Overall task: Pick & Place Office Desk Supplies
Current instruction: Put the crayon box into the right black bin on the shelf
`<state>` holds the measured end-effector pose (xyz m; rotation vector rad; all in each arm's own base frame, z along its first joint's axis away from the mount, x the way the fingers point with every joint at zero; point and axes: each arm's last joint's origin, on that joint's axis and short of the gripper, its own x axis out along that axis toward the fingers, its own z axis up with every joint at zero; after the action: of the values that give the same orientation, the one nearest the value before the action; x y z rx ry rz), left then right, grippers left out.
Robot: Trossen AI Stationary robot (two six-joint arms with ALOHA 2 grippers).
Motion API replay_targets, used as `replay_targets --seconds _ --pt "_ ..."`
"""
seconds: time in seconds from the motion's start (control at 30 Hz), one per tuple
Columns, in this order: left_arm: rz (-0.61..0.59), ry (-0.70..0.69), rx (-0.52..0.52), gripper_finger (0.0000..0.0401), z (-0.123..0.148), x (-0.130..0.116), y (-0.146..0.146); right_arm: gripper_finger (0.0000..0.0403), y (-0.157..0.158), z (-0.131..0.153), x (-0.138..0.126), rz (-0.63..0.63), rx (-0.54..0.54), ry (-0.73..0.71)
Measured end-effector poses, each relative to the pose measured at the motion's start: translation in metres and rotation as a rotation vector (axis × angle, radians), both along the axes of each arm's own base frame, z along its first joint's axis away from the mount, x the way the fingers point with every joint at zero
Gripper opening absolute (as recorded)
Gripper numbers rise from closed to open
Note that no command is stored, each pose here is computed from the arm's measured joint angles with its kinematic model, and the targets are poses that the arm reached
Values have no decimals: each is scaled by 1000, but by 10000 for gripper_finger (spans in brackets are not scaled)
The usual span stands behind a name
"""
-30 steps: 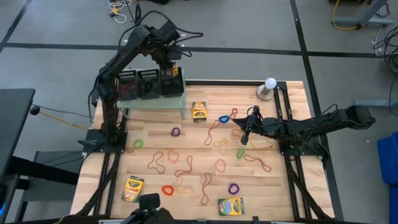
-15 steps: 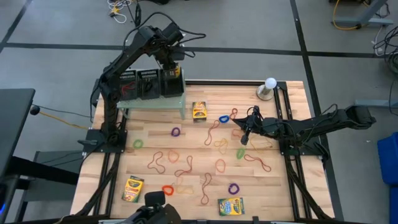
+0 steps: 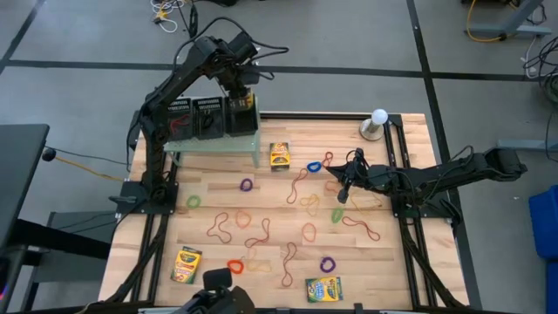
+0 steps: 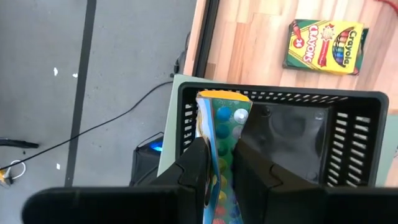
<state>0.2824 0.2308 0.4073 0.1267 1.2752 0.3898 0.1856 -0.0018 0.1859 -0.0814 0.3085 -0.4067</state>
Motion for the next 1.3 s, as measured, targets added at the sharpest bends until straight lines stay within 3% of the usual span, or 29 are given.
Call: replay_targets --seconds 0.8,1.3 --pt "-21 15 5 65 0 4 -6 11 0 0 0 0 0 0" --pt "-49 42 22 91 -4 9 -5 11 0 0 0 0 -1 0"
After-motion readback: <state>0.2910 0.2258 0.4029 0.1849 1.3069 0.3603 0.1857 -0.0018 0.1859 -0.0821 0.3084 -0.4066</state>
